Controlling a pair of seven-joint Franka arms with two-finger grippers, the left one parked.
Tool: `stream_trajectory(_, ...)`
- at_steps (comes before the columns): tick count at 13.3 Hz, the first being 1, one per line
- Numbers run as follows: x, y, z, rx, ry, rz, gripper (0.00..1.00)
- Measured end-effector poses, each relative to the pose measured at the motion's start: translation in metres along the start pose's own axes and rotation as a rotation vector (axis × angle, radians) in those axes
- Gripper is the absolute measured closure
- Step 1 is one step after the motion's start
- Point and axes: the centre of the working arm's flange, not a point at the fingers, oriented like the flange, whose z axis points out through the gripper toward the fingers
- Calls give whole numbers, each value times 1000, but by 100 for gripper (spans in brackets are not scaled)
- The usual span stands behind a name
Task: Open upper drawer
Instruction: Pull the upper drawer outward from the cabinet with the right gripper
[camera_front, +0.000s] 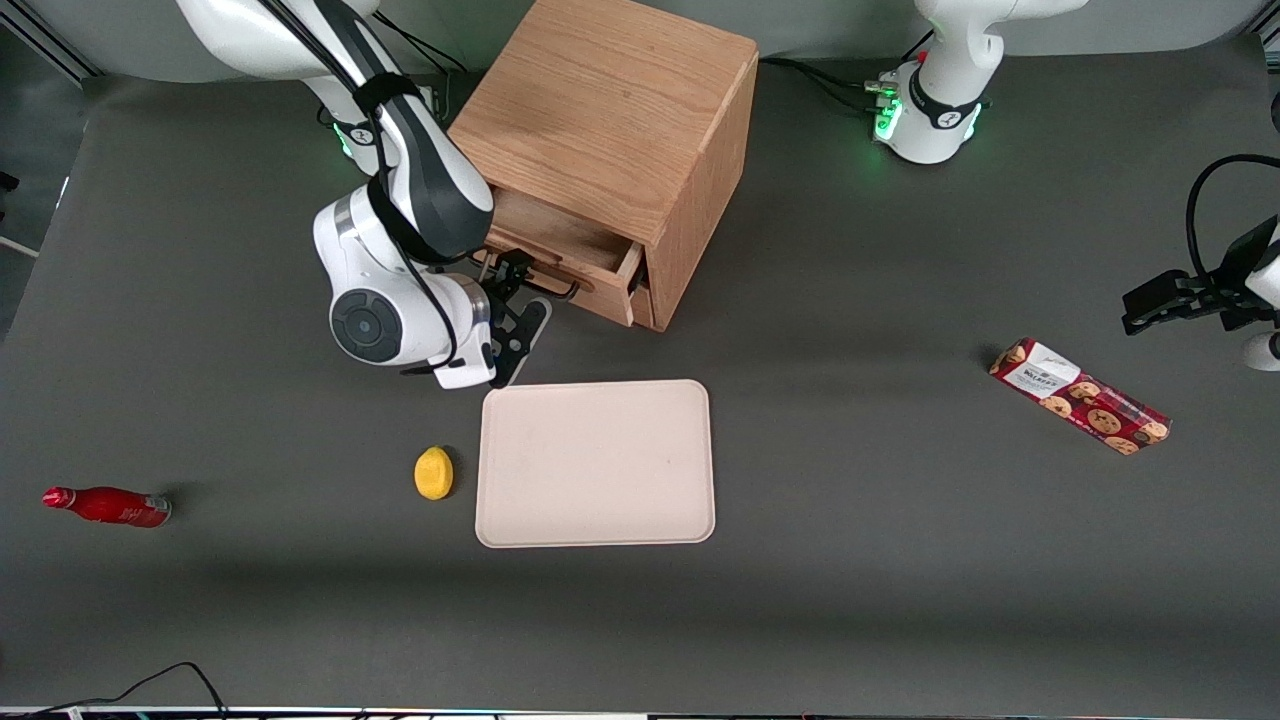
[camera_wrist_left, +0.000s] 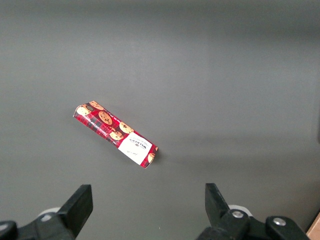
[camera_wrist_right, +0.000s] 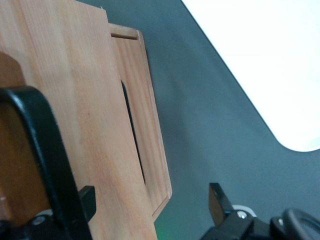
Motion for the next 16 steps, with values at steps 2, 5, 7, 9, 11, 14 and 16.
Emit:
stream_trajectory(2,0,16,-3,4,11,-9,0)
stream_trajectory(5,0,32,-11,2,30,-9,0)
stream_trajectory(7,1,38,-14,0,38,-11,0)
stream_trajectory(9,0,42,-18,-3,44,-20,0)
stream_trajectory(11,-2,50,-21,-4,53,-22,0)
stream_trajectory(14,-7,67,-30,-7,72,-26,0)
stream_trajectory(16,-9,75,-33,-9,81,-21,0)
